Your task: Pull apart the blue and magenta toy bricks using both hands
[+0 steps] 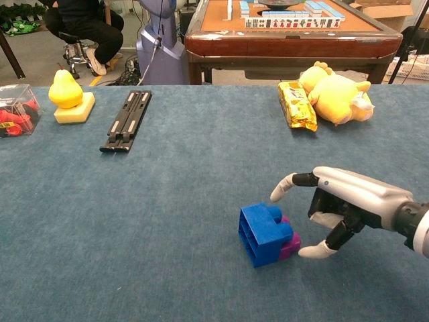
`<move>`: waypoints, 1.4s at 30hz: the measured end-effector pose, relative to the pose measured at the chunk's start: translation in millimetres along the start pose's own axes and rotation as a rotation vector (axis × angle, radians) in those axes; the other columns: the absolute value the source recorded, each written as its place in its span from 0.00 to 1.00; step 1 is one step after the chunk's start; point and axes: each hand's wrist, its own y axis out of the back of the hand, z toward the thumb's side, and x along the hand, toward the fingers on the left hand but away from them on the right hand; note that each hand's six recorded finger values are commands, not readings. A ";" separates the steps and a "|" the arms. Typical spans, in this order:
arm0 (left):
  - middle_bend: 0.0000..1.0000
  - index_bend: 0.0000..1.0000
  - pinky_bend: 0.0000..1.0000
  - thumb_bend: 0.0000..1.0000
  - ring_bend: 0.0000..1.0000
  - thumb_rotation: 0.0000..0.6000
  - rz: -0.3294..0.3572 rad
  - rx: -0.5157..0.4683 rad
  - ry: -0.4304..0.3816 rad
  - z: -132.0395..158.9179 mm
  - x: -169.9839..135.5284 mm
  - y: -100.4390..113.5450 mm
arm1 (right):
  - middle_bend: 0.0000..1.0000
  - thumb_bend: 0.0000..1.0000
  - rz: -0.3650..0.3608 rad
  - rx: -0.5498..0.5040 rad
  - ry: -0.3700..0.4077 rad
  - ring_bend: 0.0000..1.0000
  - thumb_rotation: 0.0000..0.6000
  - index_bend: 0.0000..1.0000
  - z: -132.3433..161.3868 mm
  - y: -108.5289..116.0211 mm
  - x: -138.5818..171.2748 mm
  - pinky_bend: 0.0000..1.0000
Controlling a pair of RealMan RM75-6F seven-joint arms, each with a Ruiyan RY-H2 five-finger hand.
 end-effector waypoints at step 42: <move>0.58 0.28 0.73 0.14 0.55 1.00 -0.009 -0.007 0.009 -1.7 -3.8 -4.3 | 1.00 0.00 0.041 -0.059 0.009 1.00 1.00 0.44 5.6 -17.6 -21.4 1.00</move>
